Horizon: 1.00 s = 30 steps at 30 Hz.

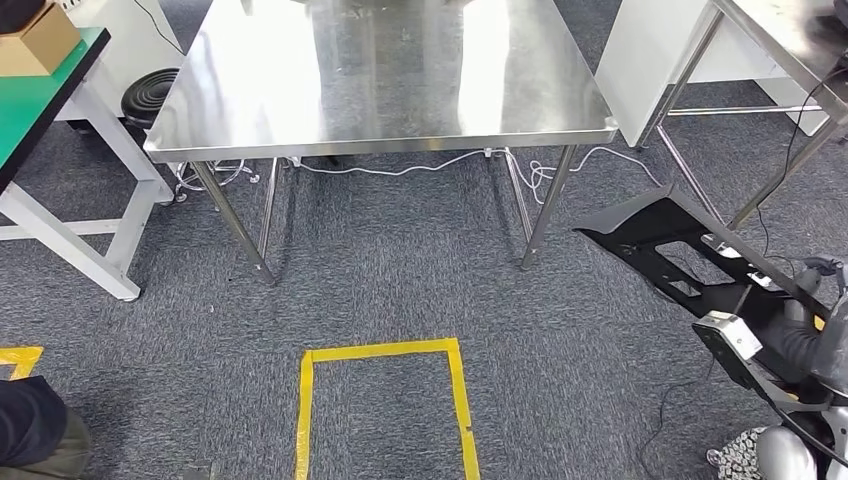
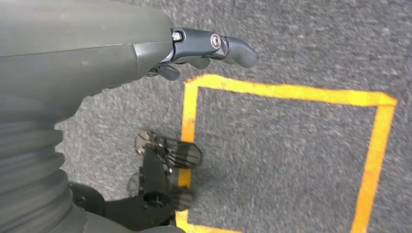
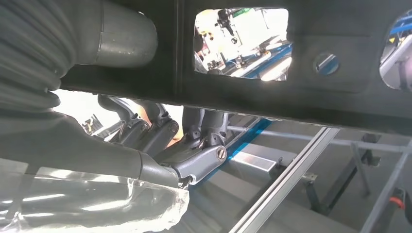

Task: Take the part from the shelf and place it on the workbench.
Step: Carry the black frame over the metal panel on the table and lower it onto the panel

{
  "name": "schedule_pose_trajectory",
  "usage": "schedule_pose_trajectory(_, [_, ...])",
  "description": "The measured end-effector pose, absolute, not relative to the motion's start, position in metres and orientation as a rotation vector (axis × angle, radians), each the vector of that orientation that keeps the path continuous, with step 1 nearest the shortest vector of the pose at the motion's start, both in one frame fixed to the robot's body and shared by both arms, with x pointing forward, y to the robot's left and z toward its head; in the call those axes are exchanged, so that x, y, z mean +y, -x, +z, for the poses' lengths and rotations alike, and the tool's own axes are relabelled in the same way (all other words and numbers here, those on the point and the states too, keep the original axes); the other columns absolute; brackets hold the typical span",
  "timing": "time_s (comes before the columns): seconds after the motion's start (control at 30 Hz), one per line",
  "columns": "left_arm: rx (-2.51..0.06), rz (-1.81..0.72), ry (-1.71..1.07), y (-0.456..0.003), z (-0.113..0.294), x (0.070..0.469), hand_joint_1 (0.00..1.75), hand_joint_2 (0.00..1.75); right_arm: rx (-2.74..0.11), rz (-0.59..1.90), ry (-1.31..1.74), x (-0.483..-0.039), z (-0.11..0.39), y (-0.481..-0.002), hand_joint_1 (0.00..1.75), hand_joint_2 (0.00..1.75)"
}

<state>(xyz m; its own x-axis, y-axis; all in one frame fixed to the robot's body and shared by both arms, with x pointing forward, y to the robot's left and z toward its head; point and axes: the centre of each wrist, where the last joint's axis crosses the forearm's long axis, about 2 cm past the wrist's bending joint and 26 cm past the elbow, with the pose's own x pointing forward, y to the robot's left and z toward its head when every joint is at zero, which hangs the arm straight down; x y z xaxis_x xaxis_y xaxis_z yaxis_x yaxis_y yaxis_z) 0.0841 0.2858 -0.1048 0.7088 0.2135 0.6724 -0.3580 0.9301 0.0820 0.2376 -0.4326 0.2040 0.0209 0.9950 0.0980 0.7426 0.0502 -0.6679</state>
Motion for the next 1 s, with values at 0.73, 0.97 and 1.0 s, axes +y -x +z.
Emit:
schedule_pose_trajectory(0.73, [-0.716,0.304,-0.217,-0.087,-0.104,0.292,0.0,1.75,-1.767,0.568,1.766,-0.422,0.203,-0.228,1.75,1.75])
schedule_pose_trajectory(0.97, [-0.713,0.32,-0.208,-0.085,-0.105,0.288,0.0,1.75,-1.764,0.57,1.769,-0.422,0.203,-0.227,1.75,1.75])
schedule_pose_trajectory(1.0, [-0.713,0.325,-0.209,-0.085,-0.105,0.287,0.0,1.75,-1.765,0.57,1.768,-0.421,0.203,-0.227,1.75,1.75])
